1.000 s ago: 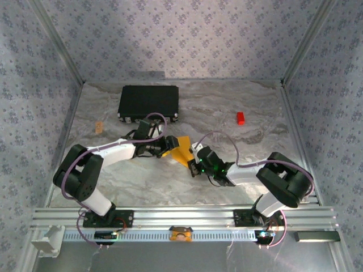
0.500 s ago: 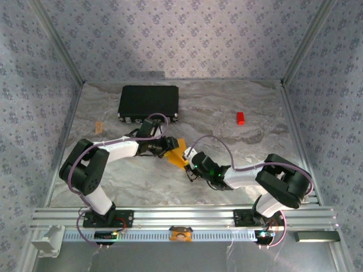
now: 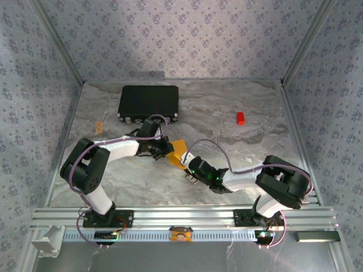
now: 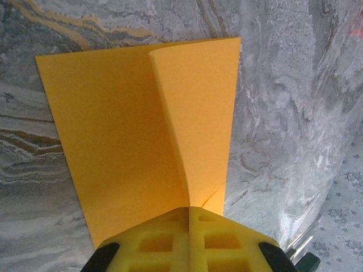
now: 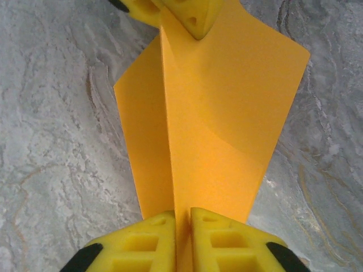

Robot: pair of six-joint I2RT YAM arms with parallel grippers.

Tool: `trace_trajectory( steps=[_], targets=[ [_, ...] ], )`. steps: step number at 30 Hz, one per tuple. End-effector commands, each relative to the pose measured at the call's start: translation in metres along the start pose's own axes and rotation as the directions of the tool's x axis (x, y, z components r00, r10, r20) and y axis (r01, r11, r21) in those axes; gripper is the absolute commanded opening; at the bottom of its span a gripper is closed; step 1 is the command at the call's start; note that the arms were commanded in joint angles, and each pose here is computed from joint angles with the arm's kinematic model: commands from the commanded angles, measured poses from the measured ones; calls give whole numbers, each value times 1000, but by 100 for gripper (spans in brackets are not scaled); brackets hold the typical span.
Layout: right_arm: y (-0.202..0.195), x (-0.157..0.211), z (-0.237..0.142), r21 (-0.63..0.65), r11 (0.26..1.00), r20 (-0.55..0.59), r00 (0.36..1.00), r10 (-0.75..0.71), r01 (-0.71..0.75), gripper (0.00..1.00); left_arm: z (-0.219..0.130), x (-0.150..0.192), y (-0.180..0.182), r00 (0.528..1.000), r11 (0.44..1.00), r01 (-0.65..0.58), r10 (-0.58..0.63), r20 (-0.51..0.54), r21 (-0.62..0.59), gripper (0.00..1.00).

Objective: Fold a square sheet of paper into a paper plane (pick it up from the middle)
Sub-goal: Fourth fold the wing at the center of the table.

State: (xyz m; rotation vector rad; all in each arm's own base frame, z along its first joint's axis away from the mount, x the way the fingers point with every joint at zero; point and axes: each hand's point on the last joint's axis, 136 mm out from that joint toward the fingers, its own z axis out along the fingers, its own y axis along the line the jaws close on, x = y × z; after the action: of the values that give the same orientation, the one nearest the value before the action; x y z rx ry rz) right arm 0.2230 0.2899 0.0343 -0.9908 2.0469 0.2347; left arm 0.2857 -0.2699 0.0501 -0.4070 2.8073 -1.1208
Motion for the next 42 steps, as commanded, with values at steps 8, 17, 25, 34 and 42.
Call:
trace_trajectory(
  steps=[8, 17, 25, 34, 42],
  targets=[
    [-7, -9, -1, 96, 989, -2, 994, -114, 113, 25, -5, 0, -6, 1000, 1000, 17, -16, -8, 19, 1],
    [-6, -9, 3, 114, 984, -10, 990, -137, 137, 26, -4, 1, -6, 1000, 1000, 16, -16, -13, 24, 1],
    [-7, -14, 1, 121, 986, 11, 993, -115, 113, 24, -4, 1, -4, 1000, 1000, 12, -12, -11, 13, 1],
    [-6, -14, 0, 95, 992, 13, 996, -89, 87, 19, -2, 2, -2, 1000, 1000, 13, -13, -17, 5, 2],
    [-6, -16, 0, 88, 994, 23, 997, -69, 67, 19, -2, 2, 1, 1000, 1000, 14, -14, -22, -5, 2]
  ],
)
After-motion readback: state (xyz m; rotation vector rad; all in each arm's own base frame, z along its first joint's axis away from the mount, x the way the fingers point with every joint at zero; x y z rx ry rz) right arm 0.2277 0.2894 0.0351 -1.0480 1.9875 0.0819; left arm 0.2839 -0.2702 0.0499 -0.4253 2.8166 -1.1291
